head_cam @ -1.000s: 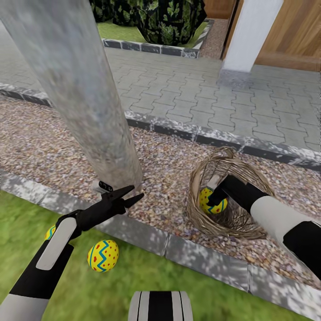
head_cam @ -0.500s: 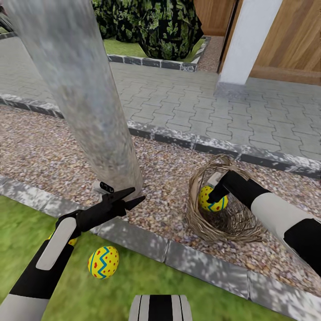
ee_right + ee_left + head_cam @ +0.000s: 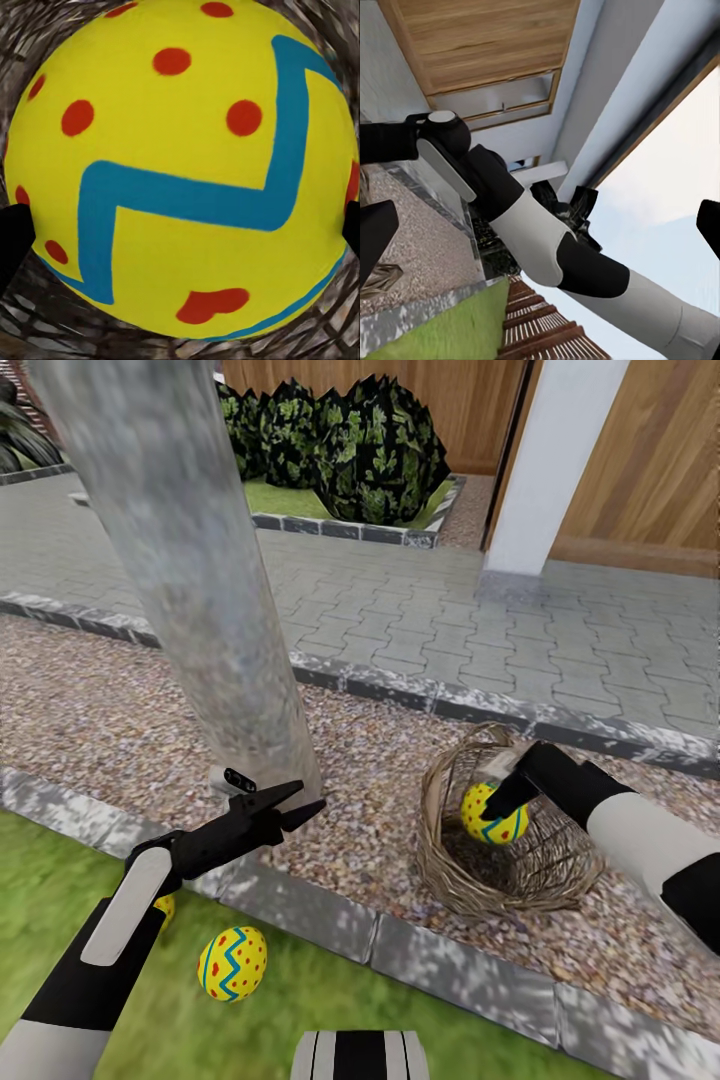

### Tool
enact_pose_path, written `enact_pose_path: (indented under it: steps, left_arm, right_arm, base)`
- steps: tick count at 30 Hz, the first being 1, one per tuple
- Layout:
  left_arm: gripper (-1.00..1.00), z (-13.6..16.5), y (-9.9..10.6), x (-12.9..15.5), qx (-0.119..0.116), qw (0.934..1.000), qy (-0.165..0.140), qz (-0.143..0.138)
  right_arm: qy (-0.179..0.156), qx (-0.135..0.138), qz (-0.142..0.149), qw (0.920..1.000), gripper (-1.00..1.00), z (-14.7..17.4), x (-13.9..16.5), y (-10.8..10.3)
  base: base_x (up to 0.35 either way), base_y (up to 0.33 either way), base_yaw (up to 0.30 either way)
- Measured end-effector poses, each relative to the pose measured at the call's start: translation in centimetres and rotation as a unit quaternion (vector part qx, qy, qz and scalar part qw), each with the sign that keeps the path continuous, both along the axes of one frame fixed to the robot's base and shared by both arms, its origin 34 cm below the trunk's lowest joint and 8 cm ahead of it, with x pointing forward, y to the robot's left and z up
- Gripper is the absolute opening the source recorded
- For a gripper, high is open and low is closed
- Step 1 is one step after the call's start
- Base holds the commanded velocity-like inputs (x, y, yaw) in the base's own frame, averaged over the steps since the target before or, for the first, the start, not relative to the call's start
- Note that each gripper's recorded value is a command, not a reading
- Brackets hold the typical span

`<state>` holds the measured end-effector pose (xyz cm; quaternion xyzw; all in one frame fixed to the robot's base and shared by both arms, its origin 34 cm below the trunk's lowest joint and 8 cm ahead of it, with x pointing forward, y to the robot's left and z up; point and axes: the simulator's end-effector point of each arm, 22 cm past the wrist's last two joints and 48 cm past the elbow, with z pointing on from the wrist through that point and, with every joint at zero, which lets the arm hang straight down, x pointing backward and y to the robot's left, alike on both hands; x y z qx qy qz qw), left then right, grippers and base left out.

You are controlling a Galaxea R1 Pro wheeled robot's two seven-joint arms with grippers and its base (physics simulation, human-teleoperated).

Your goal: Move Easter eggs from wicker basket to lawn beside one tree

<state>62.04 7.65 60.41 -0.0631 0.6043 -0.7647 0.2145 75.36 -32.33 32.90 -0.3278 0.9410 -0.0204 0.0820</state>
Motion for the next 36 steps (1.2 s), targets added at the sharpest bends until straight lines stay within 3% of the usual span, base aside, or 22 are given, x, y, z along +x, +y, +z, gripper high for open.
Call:
enact_pose_path:
  steps: [3,6,12,14,20,22,28,29,32,35,36]
  left_arm:
    - [1.00,0.7,0.0,-0.1,0.000,1.0000,-0.006,0.000]
    - [1.00,1.4,0.0,-0.3,0.000,0.9999,-0.012,0.000]
    - [1.00,2.8,0.0,-0.5,0.000,0.9997,-0.024,0.000]
    - [1.00,3.2,0.0,-0.7,0.000,0.9996,-0.029,0.000]
    - [1.00,4.6,0.0,-1.0,0.000,0.9992,-0.041,0.000]
    - [1.00,5.0,0.0,-1.1,0.000,0.9990,-0.045,0.000]
    - [1.00,6.4,0.0,-0.8,0.000,0.9990,-0.046,0.000]
    - [1.00,6.6,0.0,-0.7,0.000,0.9990,-0.046,0.000]
    - [1.00,7.3,0.0,-0.5,0.000,0.9990,-0.046,0.000]
    - [1.00,8.0,0.0,-0.4,0.001,0.9989,-0.046,-0.001]
    - [1.00,8.3,0.0,-0.4,0.001,0.9989,-0.047,-0.002]
  right_arm:
    - [0.005,0.008,-0.003,0.9999,-1.00,0.8,-0.3,0.0]
    - [0.015,-0.001,-0.020,0.9997,-1.00,1.6,-0.8,-0.5]
    - [-0.013,0.010,-0.039,0.9991,-1.00,5.2,0.7,-0.9]
    - [-0.017,0.014,-0.052,0.9984,-1.00,7.0,1.0,-0.8]
    - [-0.063,0.035,-0.043,0.9964,-1.00,14.5,2.4,-0.1]
    - [-0.074,0.048,-0.051,0.9948,-1.00,16.0,2.6,-0.4]
    - [-0.091,0.051,-0.081,0.9912,-1.00,19.0,3.4,-3.9]
    - [-0.099,0.075,-0.097,0.9874,-1.00,20.3,3.8,-4.3]
    - [-0.084,0.190,-0.113,0.9716,-1.00,23.8,3.2,-3.1]
    - [-0.068,0.250,-0.106,0.9601,-1.00,25.7,2.6,-1.6]
    - [-0.071,0.279,-0.108,0.9516,-1.00,26.9,2.9,-0.9]
  base:
    - [0.000,0.000,0.000]
    - [0.000,0.000,0.000]
    - [0.000,0.000,0.000]
    - [0.000,0.000,0.000]
    - [0.000,0.000,0.000]
    - [0.000,0.000,0.000]
    - [0.000,0.000,0.000]
    - [0.000,0.000,0.000]
    - [0.000,0.000,0.000]
    - [0.000,0.000,0.000]
    - [0.000,0.000,0.000]
